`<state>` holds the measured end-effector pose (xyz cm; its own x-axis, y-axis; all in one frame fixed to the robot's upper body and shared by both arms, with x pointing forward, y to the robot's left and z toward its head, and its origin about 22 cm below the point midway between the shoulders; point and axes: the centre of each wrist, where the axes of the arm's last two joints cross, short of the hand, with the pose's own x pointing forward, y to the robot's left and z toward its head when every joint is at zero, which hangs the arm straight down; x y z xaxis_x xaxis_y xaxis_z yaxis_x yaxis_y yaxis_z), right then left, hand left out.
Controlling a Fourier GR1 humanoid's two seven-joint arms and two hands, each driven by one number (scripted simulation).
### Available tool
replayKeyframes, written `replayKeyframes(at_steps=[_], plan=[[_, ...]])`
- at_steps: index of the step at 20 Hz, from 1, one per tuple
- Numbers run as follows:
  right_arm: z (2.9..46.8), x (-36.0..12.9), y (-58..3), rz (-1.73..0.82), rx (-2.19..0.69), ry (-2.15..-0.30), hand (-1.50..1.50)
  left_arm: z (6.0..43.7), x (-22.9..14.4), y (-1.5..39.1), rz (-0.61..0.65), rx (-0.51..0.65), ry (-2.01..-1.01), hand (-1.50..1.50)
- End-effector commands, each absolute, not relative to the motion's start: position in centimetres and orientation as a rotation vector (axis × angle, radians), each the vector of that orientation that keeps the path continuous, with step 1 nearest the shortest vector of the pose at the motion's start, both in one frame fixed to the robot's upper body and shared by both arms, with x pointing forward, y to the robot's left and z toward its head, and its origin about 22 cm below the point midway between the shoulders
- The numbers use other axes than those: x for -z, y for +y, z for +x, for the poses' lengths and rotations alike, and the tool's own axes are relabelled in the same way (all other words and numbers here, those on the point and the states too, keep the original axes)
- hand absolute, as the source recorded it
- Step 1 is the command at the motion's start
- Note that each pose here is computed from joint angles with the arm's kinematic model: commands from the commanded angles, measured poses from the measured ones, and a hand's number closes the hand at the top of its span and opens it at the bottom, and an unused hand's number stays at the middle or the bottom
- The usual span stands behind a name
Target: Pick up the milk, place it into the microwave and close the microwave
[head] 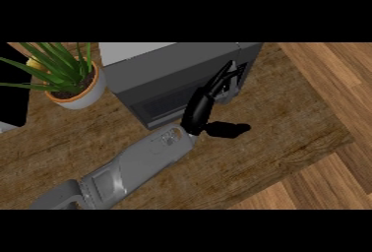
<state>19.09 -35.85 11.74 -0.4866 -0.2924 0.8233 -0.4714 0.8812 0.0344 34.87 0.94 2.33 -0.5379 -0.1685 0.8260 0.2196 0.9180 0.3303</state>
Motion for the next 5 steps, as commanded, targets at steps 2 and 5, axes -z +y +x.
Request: replayKeyframes(at_steps=[2,5], plan=[[18.90,-12.08,-36.00,0.535,-0.228,-2.123,-1.50,38.45,-2.76,4.06,0.277,0.460,-1.963,-1.50],[18.88,-12.48,-36.30,0.520,-0.228,-2.131,-1.50,38.35,-3.01,3.18,0.280,0.484,-1.968,-1.50]])
